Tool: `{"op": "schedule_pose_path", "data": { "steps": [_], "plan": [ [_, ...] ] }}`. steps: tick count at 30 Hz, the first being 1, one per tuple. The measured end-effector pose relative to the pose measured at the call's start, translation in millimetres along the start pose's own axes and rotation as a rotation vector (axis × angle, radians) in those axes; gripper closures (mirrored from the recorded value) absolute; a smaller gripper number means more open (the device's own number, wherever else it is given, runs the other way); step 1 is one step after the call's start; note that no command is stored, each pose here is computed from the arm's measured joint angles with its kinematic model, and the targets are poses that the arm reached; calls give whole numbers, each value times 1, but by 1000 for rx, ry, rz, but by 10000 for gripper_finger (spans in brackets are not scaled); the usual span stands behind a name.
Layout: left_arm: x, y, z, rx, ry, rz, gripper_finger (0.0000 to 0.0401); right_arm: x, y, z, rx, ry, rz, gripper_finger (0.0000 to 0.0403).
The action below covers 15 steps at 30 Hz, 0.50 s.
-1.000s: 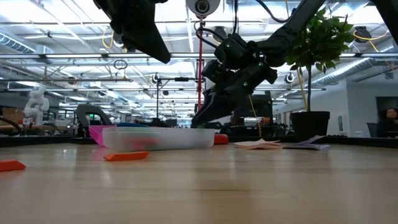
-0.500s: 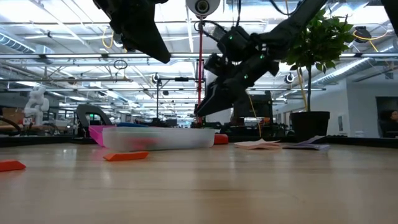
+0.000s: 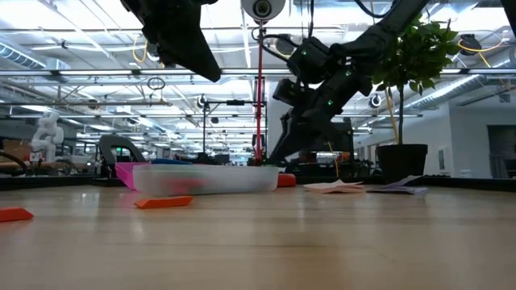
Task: Pack school essentials
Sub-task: Put the green eraser into the pink supply box
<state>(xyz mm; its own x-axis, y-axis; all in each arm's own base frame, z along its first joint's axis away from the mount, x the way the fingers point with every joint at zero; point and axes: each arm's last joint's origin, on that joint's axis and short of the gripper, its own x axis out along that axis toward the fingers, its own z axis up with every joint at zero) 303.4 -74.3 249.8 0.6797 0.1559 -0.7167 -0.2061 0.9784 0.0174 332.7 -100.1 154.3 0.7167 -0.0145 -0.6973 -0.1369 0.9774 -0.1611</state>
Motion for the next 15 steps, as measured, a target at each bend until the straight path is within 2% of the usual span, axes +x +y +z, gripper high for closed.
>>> {"op": "schedule_pose_path", "data": {
  "steps": [6,15],
  "plan": [
    [0,0,0,1,-4,-1,336,1,3,-4,-1,-27,-9,392],
    [0,0,2,2,-23,-6,336,11,4,-6,16,-61,-17,394]
  ]
}}
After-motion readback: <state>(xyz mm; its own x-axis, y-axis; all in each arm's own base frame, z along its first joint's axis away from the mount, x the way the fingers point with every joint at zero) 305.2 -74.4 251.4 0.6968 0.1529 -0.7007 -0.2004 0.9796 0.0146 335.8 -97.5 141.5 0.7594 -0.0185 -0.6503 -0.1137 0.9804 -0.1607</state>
